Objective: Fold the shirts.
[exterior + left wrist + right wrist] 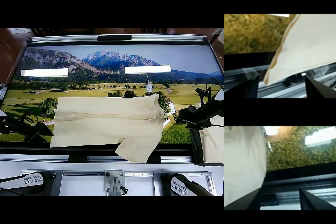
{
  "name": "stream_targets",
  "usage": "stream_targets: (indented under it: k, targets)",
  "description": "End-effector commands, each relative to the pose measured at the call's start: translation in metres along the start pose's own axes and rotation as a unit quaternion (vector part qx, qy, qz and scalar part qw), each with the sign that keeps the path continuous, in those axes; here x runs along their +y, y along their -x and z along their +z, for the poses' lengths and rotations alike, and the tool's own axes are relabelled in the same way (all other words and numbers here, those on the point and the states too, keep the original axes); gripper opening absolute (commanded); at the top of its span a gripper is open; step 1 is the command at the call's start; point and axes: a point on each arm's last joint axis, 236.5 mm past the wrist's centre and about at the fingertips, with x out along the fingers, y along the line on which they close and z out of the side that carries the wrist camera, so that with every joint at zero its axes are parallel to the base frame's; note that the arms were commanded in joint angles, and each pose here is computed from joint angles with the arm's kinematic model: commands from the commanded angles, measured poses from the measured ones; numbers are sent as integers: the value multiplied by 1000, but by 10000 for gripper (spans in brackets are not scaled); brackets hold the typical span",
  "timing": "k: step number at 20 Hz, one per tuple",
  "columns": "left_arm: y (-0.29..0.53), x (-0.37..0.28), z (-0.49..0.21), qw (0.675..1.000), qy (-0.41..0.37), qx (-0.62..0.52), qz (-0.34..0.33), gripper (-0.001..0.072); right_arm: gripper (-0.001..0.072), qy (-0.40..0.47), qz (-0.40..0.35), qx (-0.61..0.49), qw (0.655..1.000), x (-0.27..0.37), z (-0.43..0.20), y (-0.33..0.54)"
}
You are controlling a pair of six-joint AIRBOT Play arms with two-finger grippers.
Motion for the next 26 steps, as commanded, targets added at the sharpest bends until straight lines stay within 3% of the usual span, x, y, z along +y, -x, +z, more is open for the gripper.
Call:
stream_targets:
  k: [1,7,10,14,18,23,26]
  targets:
    - [-16,-2,-6,1000,8,-2,-19,656,585,0,4,-7,1000,1,2,0]
    - [-25,1,-6,1000,16,-7,-20,654,584,-1,17,-4,1000,7,0,0]
    - [-30,-10,2,999,7,-20,-25,488,584,-3,17,1,1000,7,-2,0]
    - [-41,-24,-2,1000,-23,-1,-16,35,584,-2,17,9,1000,7,-6,0]
    - [-43,-28,-5,999,-34,9,-15,34,584,11,19,45,999,3,-24,-8]
    - [-42,-28,-6,999,-38,9,-15,34,584,-10,121,98,988,34,-71,-61]
    - [-42,-29,-6,999,-39,9,-15,34,583,22,114,118,986,46,-94,-95]
